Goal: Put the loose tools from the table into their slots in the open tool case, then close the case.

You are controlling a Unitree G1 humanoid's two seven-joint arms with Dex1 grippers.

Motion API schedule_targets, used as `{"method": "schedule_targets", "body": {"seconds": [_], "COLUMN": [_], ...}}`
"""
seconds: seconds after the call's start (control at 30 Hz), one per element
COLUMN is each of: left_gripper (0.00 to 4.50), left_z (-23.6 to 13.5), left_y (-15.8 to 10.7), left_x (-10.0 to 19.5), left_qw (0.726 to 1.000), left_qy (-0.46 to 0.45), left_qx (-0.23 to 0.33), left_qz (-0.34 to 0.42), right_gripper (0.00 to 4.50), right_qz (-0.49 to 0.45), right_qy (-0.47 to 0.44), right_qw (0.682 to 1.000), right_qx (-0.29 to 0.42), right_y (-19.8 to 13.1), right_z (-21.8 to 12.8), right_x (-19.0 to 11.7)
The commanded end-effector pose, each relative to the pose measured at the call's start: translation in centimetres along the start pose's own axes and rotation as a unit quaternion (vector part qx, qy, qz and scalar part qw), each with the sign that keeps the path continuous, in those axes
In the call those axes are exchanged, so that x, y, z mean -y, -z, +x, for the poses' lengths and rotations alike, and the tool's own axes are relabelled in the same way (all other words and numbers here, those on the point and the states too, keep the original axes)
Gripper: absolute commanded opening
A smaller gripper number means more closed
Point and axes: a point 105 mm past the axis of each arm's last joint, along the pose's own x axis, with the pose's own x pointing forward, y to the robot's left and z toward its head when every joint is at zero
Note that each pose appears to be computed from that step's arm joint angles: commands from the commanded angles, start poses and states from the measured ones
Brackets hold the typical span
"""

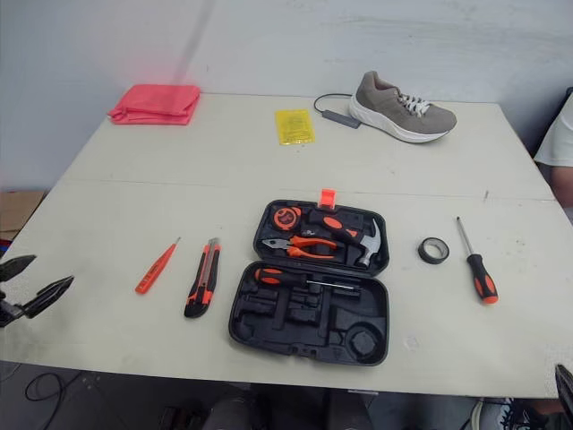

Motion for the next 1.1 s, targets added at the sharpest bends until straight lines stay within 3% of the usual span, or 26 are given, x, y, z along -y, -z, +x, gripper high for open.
{"method": "schedule_targets", "body": {"seconds": [0.03,0.27,0.43,0.53,0.83,1.1], "left_gripper": [4.46,4.46,4.46,4.46,4.46,4.46], "left_z": [3.1,8.2,9.1,8.9,8.8,8.7], "left_y": [-3.6,-9.2,-12.1,-13.2,-14.4,-14.3], "left_x": [2.0,9.3,17.6,20.7,23.9,24.2], "left_qw": [0.997,0.965,0.898,0.863,0.82,0.812], "left_qy": [0.055,0.219,0.405,0.472,0.537,0.549], "left_qx": [0.058,0.141,0.165,0.177,0.195,0.191], "left_qz": [0.025,0.037,0.043,0.042,0.043,0.044], "right_gripper": [4.5,4.5,4.5,4.5,4.5,4.5], "right_qz": [0.003,0.08,0.092,0.09,0.088,0.092], "right_qy": [0.006,-0.074,-0.109,-0.109,-0.118,-0.142], "right_qw": [1.0,0.992,0.978,0.972,0.955,0.952], "right_qx": [-0.004,-0.058,-0.151,-0.185,-0.256,-0.255], "right_y": [-2.2,-6.1,-6.6,-6.3,-2.6,-1.2], "right_z": [2.4,7.1,9.8,11.2,13.6,15.7], "right_x": [-0.2,-3.7,-5.0,-5.3,-4.9,-5.0]}}
